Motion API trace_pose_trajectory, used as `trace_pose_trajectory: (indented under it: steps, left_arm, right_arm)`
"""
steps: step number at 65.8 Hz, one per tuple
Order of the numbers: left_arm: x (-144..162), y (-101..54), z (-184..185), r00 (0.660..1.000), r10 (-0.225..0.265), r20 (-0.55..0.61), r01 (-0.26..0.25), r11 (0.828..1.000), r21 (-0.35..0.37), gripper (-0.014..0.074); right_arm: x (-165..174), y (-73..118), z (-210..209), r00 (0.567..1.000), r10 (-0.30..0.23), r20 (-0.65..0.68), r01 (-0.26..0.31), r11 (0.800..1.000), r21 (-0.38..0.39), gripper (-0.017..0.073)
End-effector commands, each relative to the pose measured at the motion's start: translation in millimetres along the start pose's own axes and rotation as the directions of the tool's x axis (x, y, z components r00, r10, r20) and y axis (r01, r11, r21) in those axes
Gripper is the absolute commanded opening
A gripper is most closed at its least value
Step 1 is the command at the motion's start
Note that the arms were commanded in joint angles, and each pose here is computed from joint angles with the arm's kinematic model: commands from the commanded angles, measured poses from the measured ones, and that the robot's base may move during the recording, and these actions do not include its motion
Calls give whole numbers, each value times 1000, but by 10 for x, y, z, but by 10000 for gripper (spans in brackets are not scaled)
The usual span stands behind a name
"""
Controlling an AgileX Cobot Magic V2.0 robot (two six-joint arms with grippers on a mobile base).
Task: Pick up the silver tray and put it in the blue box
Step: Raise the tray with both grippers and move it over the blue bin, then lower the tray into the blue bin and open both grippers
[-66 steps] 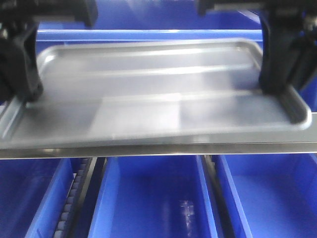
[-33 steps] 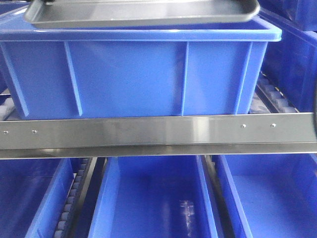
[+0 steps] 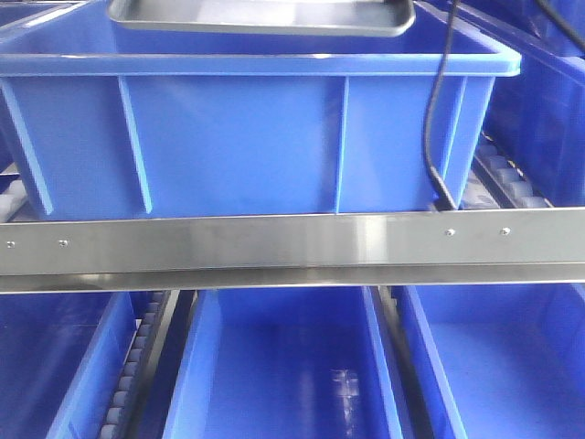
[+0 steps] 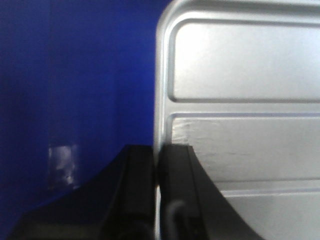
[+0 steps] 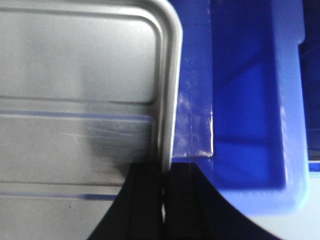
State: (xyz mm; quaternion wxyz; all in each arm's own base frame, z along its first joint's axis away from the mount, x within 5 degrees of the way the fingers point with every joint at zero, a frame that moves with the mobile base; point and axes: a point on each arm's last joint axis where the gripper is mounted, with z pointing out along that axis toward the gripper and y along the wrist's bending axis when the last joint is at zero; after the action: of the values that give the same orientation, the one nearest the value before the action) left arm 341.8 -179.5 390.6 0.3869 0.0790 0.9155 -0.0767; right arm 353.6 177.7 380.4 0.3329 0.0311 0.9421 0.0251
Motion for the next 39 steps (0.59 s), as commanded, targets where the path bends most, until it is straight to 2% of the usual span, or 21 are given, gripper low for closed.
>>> trace_pose_trajectory:
  steps: [1,8,21,39]
  left_arm:
    - [-300,-247,-230,976,-131,176,82,963,258,-3]
    - [-370,-218,-99,978,-120,171,71,960,270,-3]
    - [-373,-171,108,982,-131,136,94,963,254,-3]
    - [-385,-162,163,980,-123,155,83,967,243,-7]
  right_arm:
    - [-251,233,-289,981,75,179,-25,963,-267,56]
    - [-328,217,-192,978,83,194,-30,964,-262,56]
    - [-417,164,-73,967,99,235,-33,962,-270,56]
    - [-505,135,-38,948,124,294,-33,955,-296,56]
